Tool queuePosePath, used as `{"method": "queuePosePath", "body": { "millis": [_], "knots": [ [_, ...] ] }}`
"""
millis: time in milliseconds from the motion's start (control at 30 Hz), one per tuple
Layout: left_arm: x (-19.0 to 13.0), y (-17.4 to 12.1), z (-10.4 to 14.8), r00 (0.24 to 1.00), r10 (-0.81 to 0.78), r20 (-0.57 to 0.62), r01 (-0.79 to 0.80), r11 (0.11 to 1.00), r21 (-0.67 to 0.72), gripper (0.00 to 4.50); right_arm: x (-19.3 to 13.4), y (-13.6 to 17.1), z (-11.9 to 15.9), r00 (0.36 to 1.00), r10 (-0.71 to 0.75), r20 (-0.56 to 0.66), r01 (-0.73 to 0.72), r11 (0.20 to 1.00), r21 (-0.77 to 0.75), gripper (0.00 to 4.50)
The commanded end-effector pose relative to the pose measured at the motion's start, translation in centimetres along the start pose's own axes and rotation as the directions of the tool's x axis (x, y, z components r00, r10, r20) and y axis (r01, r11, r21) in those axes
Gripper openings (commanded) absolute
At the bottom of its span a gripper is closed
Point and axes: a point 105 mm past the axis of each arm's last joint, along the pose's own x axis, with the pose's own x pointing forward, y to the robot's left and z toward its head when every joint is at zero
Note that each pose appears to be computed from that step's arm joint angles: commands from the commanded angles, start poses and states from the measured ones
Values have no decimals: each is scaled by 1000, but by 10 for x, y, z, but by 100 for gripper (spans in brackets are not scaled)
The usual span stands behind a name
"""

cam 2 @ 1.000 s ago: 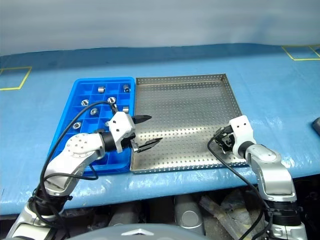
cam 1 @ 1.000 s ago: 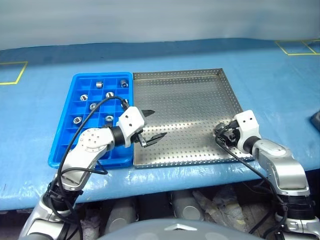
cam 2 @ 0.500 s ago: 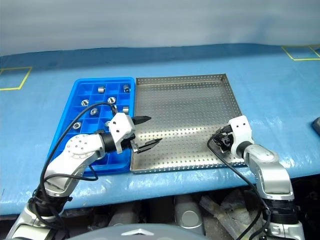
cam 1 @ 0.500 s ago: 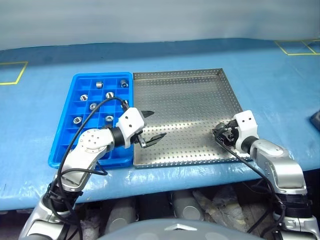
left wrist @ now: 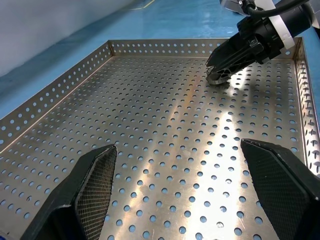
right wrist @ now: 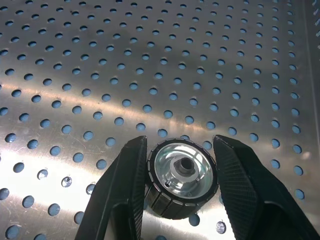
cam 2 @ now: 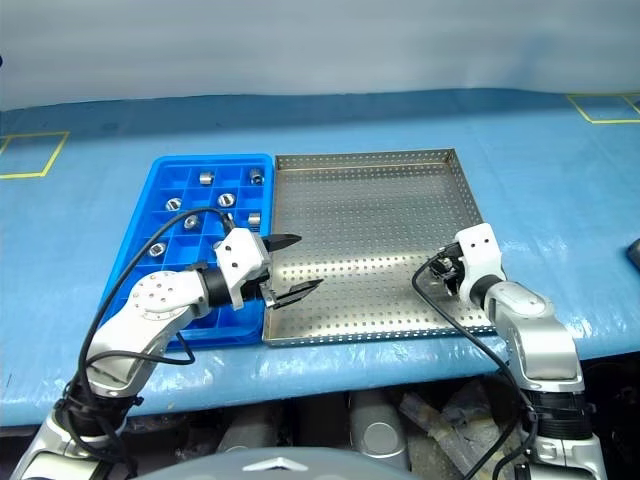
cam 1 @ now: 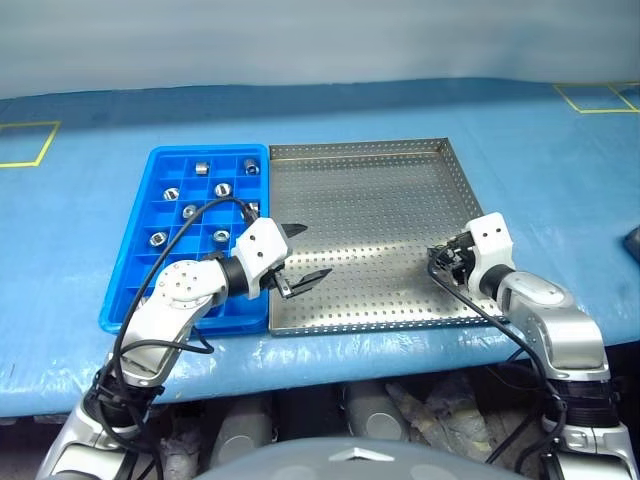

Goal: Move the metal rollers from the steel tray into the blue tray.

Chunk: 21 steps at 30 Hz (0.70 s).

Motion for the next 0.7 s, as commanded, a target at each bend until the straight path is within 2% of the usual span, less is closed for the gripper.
{"method": "queuePosePath", "body": {
  "millis": [33, 433, 700],
  "knots": [
    [-5, 1, 14, 999, 19, 39, -21, 999, 50, 434, 0, -2, 4, 1000, -7, 6, 7, 1000, -22, 179],
    [-6, 2, 14, 999, 21, 35, -23, 998, 52, 434, -2, -2, -7, 999, -6, -42, 4, 999, -54, 179],
    [-5, 2, 14, 999, 16, 34, -18, 998, 54, 434, -8, 11, 15, 998, 52, 42, -48, 995, -85, 174]
  ]
}}
